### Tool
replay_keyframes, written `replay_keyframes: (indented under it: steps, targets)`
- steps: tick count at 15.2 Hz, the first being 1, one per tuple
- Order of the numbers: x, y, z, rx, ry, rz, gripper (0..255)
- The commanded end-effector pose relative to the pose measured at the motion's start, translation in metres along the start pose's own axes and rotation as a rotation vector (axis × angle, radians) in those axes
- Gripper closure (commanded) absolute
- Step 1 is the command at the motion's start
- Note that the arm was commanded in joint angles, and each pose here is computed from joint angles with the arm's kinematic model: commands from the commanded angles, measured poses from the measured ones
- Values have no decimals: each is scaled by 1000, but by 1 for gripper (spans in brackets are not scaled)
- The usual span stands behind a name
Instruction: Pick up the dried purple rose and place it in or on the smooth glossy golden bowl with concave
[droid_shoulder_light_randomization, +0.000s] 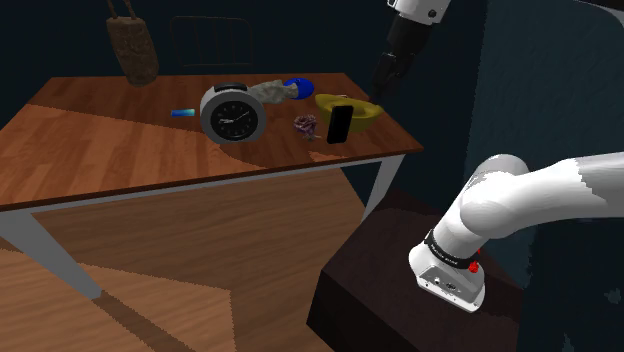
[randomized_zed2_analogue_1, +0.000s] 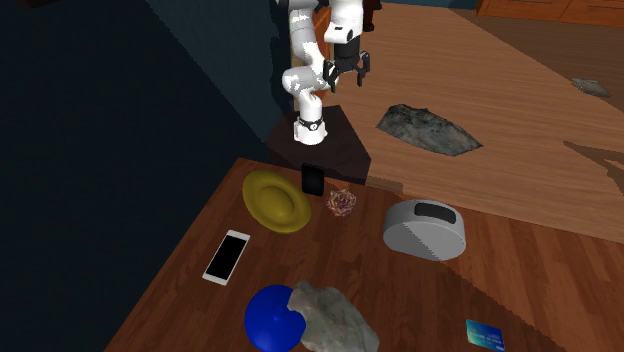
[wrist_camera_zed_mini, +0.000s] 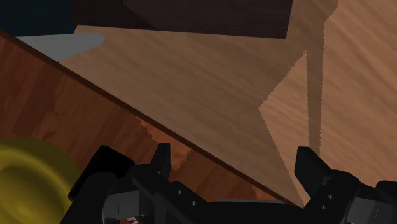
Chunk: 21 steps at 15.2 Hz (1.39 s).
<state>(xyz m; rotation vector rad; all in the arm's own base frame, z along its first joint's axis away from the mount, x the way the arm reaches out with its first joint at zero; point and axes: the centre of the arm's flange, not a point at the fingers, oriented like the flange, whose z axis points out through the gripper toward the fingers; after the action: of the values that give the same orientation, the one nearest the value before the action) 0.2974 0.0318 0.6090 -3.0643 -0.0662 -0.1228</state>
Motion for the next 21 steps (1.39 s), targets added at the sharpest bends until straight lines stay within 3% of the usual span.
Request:
replay_keyframes:
  steps: [1, 21]
  targets:
    - [0, 0, 0, 0, 0, 0, 0]
    - [151, 83, 188, -86, 51, 31, 0]
